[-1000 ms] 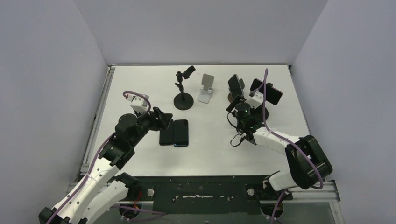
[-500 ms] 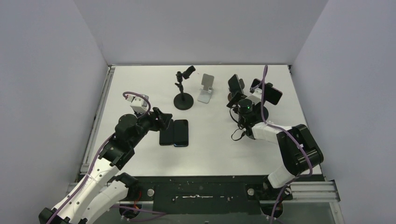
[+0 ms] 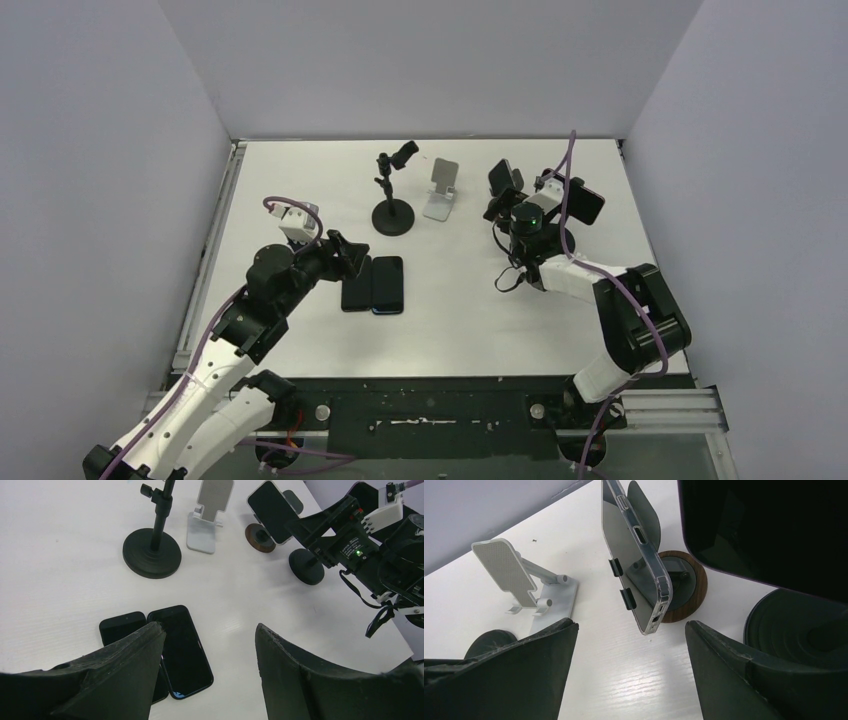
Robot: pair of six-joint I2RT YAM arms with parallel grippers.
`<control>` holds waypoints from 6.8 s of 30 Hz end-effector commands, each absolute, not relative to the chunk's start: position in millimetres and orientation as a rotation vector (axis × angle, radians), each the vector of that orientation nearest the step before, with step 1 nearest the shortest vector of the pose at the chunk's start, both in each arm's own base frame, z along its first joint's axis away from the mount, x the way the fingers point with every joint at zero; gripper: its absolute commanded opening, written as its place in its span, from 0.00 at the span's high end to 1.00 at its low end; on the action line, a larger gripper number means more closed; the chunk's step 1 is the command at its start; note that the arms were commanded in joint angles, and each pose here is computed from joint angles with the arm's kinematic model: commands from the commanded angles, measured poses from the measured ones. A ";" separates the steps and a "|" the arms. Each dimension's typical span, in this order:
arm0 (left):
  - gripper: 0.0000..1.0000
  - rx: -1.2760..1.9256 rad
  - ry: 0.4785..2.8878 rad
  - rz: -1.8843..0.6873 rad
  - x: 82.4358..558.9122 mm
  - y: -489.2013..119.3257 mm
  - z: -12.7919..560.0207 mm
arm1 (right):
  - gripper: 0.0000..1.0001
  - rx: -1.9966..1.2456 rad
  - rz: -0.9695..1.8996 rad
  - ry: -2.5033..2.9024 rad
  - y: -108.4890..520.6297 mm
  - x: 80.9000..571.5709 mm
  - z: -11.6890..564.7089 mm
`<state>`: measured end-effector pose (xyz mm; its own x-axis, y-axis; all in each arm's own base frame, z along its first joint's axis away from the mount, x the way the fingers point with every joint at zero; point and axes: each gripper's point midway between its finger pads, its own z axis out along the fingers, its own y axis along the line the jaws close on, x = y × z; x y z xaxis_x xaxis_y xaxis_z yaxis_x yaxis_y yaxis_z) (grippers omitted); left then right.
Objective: Remove the phone from the phone stand
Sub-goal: Remove the phone from the phone stand, then place the phone at the center of the board.
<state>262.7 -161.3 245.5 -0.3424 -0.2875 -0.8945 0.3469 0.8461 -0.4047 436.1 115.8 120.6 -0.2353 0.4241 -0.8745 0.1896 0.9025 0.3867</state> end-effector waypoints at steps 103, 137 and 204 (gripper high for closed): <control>0.36 0.079 1.763 -0.692 262.2 -170.9 255.4 | 1.00 0.333 0.190 1.716 109.6 446.5 187.1; 0.32 -0.041 1.457 -0.994 235.0 -176.0 338.2 | 1.00 0.077 0.622 1.549 170.4 329.4 314.4; 0.63 -0.010 0.944 -1.722 181.9 -223.9 449.4 | 1.00 -0.128 1.668 0.969 303.1 162.0 435.7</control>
<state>193.7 -228.1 432.2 -0.3900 -0.8015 -0.4534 0.7728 -0.0171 -0.6344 175.5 318.4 397.9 -0.3973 0.6831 -0.6128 -0.8031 0.0643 0.5923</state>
